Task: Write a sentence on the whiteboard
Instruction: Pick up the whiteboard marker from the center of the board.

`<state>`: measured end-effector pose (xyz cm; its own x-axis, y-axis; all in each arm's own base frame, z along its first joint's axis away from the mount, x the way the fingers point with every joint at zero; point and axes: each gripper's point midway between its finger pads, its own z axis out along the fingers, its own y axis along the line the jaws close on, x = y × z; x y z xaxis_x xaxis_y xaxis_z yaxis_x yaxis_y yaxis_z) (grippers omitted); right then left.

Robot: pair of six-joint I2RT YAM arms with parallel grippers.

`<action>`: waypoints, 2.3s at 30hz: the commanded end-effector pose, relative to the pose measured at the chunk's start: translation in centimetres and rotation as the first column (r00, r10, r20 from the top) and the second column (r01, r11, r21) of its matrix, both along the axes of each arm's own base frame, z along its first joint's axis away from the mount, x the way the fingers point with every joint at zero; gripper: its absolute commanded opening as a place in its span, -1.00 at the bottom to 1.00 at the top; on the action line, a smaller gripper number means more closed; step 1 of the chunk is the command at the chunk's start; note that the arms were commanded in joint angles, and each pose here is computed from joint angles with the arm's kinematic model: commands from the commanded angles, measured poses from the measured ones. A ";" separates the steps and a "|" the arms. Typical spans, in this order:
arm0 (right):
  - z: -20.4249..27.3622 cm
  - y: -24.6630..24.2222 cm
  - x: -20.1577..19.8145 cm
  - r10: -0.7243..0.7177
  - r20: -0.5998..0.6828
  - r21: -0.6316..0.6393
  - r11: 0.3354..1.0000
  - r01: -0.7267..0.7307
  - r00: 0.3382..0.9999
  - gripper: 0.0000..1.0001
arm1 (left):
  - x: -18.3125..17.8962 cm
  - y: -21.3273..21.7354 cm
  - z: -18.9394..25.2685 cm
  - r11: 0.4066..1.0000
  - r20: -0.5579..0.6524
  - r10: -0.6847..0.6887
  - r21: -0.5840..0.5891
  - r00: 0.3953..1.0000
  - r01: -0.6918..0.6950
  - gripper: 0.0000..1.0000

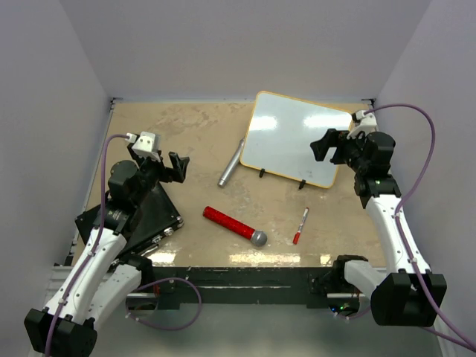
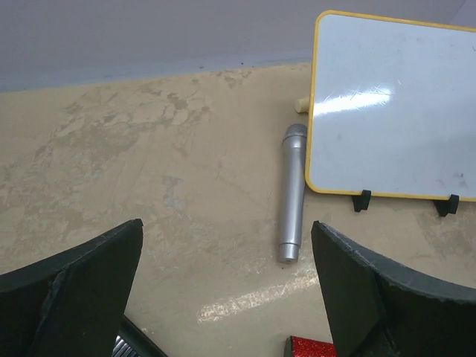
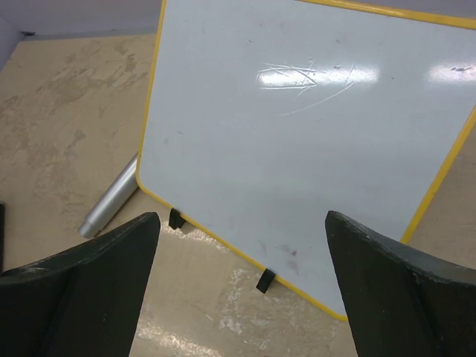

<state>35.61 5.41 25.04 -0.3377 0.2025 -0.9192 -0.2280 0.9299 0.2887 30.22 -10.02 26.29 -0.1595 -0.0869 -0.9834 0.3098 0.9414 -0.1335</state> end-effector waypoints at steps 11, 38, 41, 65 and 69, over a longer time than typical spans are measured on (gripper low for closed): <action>3.6 0.2 0.1 0.011 0.103 0.006 1.000 -0.011 0.995 0.97 | -0.1 -0.9 2.2 0.998 0.081 -0.061 -0.008 0.995 0.062 1.00; -12.2 5.5 -14.7 0.956 -0.282 -0.562 -0.099 -0.821 0.077 0.92 | -4.6 -6.1 -1.3 0.917 -0.057 -0.387 -0.125 0.920 0.378 1.00; -14.3 6.1 -15.8 0.931 -0.366 -0.514 -0.205 -0.833 -0.003 0.85 | -4.6 -6.1 -1.5 0.917 -0.062 -0.389 -0.123 0.919 0.379 1.00; -23.4 3.9 -14.7 0.720 -0.693 -0.447 -0.400 -0.800 0.027 -0.06 | -4.9 -6.3 -1.4 0.910 -0.049 -0.404 -0.127 0.913 0.396 1.00; -23.9 3.7 -14.9 0.708 -0.705 -0.432 -0.397 -0.810 0.029 -0.13 | -4.9 -6.4 -1.4 0.908 -0.051 -0.408 -0.129 0.912 0.399 1.00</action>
<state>20.59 9.37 1.55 0.3722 -0.8429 -0.3887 -0.9249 -0.3719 -0.0792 25.47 -16.13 24.33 -0.3124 -0.1162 -0.9428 0.6145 0.7321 -0.2939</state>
